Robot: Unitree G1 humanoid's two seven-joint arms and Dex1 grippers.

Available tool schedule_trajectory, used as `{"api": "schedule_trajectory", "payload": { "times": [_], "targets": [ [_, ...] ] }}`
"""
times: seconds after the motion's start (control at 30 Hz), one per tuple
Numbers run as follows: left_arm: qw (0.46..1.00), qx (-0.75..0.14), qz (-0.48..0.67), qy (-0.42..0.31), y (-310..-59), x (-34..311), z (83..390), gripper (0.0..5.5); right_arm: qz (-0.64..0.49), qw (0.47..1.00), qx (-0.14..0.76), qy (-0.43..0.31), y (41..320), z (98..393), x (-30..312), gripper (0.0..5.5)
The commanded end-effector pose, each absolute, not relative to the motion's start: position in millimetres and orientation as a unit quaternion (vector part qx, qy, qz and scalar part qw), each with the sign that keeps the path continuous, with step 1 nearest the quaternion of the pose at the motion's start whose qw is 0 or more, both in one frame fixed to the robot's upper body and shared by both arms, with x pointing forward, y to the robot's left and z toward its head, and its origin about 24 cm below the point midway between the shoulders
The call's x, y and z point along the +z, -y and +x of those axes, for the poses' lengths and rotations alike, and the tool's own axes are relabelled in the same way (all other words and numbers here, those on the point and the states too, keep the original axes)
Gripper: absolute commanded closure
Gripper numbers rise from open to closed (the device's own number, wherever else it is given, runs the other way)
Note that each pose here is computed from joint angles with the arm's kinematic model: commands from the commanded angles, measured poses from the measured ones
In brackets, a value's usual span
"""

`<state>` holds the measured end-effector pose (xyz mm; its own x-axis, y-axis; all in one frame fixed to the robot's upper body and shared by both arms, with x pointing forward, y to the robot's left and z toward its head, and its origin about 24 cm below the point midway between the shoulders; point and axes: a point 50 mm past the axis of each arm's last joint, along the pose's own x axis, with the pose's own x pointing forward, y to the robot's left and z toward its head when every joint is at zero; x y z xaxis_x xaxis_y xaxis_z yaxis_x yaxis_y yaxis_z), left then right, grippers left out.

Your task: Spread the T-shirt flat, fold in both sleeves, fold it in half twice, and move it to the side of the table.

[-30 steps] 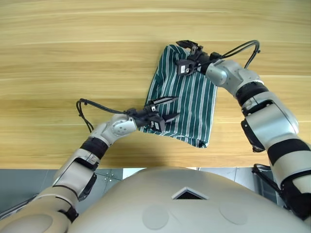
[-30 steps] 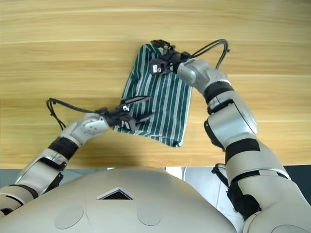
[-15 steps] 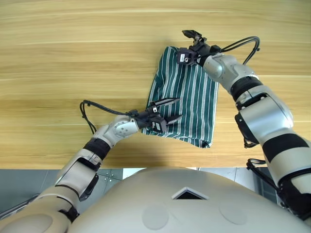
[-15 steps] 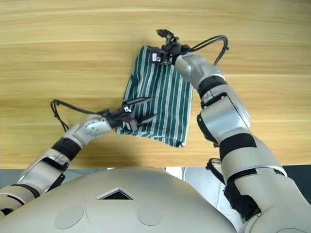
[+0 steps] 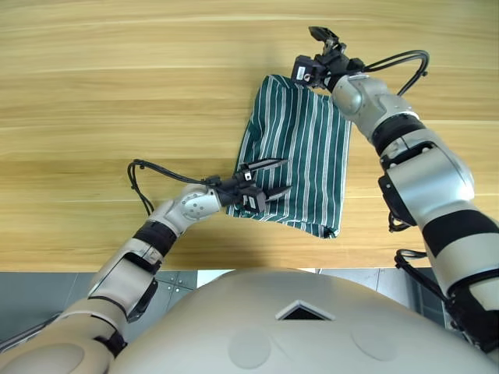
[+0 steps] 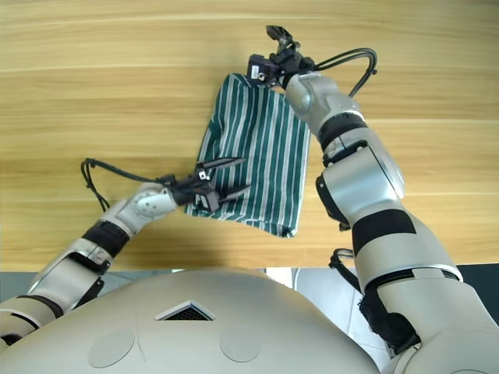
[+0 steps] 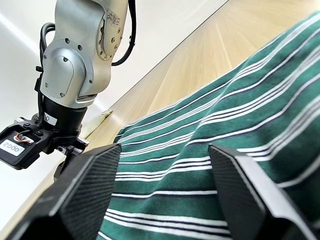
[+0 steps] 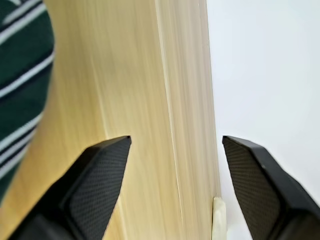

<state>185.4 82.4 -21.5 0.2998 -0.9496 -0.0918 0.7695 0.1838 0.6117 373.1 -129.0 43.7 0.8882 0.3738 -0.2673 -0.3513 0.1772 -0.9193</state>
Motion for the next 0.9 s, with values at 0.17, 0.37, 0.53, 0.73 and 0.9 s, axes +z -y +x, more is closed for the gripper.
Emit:
{"api": "schedule_trajectory", "payload": {
  "times": [0.17, 0.37, 0.53, 0.73, 0.9],
  "targets": [
    [0.782, -0.557, 0.271, 0.077, -94.6, -51.3, 160.6, 2.26, -0.563, 0.762, 0.284, 0.146, 114.1, 355.8, 48.2, 2.12],
    [0.857, -0.354, 0.174, 0.332, -113.5, 62.9, 205.4, 2.26, -0.530, 0.767, 0.300, 0.202, 151.7, 317.4, 48.0, 2.12],
    [0.835, -0.315, 0.358, 0.276, -114.0, 62.5, 272.3, 2.26, -0.554, 0.758, 0.307, 0.153, 175.1, 290.6, 35.1, 2.12],
    [0.778, -0.366, 0.464, 0.214, -72.3, 27.7, 306.7, 2.26, -0.579, 0.753, 0.282, 0.135, 190.6, 285.3, 44.0, 2.12],
    [0.752, -0.404, 0.493, 0.166, -64.1, 1.4, 303.4, 2.26, -0.578, 0.748, 0.294, 0.140, 187.9, 279.2, 50.2, 2.12]
  ]
}}
